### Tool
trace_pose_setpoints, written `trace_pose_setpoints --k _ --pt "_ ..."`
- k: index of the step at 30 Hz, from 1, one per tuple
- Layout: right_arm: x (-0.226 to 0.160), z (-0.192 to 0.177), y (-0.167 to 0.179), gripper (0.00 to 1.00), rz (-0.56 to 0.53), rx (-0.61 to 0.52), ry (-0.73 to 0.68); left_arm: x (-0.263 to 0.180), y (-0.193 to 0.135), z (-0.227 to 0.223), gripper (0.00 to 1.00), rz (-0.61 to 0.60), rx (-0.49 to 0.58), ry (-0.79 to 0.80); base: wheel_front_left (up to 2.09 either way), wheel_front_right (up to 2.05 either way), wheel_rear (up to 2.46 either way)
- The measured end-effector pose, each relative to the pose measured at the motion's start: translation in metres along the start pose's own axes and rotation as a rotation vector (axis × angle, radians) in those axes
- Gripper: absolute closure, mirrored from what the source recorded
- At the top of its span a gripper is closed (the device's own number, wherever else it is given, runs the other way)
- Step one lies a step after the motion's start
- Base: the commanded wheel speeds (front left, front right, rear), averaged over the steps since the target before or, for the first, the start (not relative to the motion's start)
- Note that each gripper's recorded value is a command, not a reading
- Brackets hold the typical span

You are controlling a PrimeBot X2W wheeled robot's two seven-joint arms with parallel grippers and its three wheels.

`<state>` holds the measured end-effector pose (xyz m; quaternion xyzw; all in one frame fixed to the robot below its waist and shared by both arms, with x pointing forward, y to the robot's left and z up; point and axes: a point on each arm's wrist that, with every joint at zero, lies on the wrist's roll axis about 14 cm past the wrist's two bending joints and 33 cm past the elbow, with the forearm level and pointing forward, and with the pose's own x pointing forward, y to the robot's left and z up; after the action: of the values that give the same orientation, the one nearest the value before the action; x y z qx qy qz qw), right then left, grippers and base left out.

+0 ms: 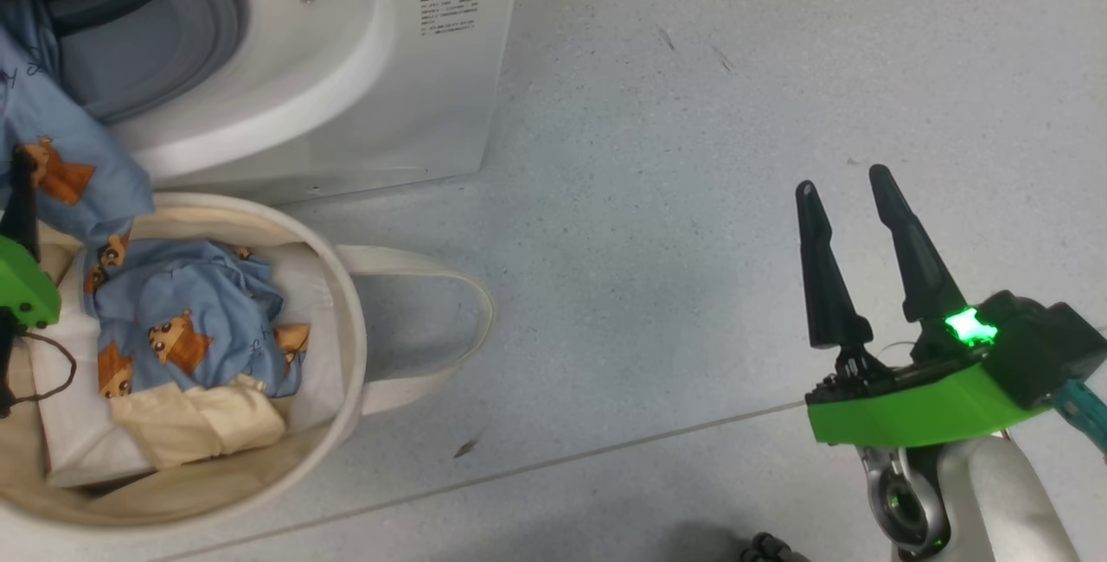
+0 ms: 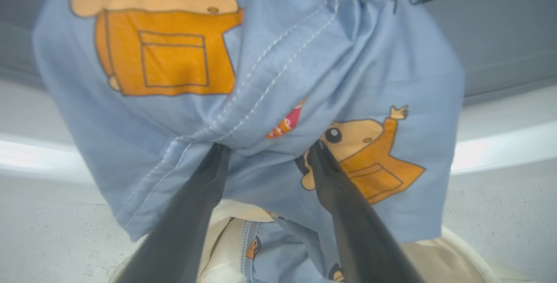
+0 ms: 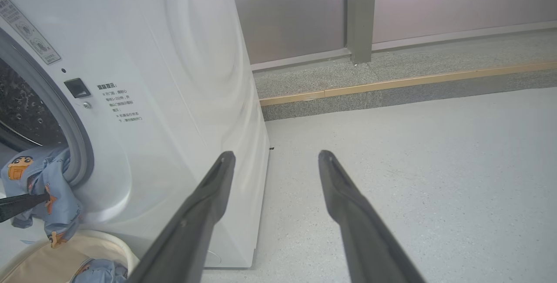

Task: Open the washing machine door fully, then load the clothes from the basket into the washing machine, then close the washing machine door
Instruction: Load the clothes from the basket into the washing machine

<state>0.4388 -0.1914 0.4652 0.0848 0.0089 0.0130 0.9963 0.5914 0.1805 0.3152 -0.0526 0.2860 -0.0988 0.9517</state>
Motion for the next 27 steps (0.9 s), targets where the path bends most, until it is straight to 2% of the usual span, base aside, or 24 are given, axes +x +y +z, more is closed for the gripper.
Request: trace_pose_setpoints --k 1,12,21,27 --pt "0.0 0.0 -0.001 0.0 -0.002 -0.001 -0.001 0.0 0.0 0.001 1.0 -0.002 0.0 -0.01 0.0 0.0 0.0" --pt "0.0 0.01 0.005 0.0 0.014 0.006 -0.028 -0.014 -0.006 0.018 1.0 -0.026 -0.016 -0.084 0.0 0.0 0.0" --pt "0.0 0.018 0.008 0.0 0.022 0.01 -0.048 -0.029 -0.008 0.062 1.0 -0.065 0.001 -0.231 0.0 0.0 0.0" --pt "0.001 0.012 0.007 0.0 0.018 0.009 -0.033 -0.022 -0.02 0.095 1.0 -0.112 0.02 -0.311 0.0 0.0 0.0"
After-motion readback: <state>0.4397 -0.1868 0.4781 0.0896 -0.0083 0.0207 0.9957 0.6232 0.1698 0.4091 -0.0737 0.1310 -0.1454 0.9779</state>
